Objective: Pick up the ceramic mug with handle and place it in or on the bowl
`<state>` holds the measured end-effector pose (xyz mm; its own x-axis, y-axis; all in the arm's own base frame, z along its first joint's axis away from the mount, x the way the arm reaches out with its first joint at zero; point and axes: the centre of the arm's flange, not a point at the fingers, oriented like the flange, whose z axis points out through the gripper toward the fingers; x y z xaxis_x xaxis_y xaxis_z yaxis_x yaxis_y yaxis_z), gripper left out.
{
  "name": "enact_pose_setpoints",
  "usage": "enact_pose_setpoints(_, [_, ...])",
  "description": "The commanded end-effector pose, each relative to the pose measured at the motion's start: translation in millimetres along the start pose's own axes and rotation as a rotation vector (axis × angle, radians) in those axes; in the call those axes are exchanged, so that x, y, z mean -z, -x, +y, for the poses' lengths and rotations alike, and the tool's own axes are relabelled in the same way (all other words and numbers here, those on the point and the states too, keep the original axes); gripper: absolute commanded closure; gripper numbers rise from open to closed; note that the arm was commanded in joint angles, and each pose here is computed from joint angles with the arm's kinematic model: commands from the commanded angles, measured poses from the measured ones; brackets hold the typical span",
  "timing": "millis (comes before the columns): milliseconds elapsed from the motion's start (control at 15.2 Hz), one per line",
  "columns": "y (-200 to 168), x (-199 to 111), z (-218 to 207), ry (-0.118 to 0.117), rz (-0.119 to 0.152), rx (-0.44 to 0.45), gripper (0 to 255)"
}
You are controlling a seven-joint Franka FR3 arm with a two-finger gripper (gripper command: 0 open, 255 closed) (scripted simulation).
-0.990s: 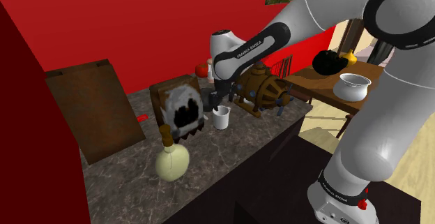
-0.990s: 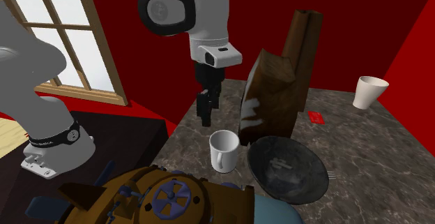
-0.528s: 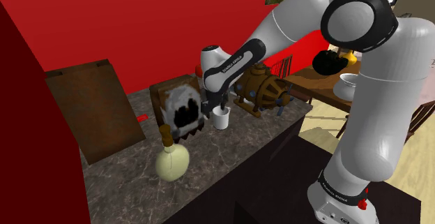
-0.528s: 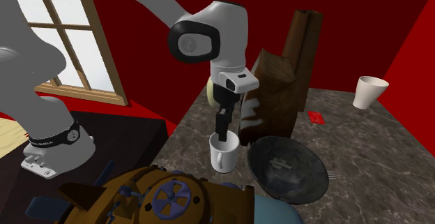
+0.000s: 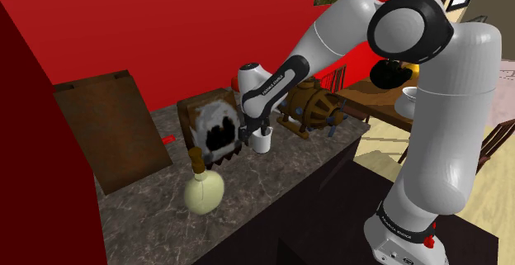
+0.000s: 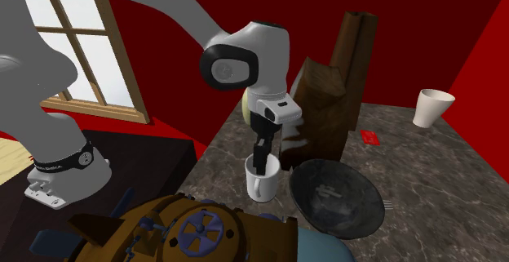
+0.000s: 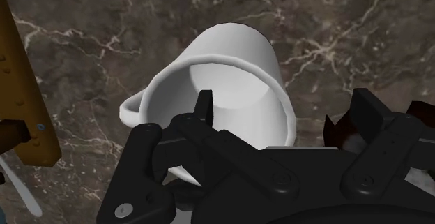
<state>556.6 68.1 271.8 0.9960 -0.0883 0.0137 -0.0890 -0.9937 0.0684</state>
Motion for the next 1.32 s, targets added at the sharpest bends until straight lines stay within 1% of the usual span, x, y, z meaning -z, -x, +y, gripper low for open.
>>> enact_pose_setpoints(0, [0.0,-1.2,0.2,0.0,0.0,0.0,0])
enact_pose_setpoints(264, [0.0,-1.1,0.2,0.0,0.0,0.0,0])
enact_pose_setpoints(330, [0.0,-1.1,0.2,0.0,0.0,0.0,255])
enact_pose_setpoints(924, [0.0,-1.2,0.2,0.0,0.0,0.0,255])
enact_pose_setpoints(1254, [-0.4,25.2,2.0,0.0,0.0,0.0,255])
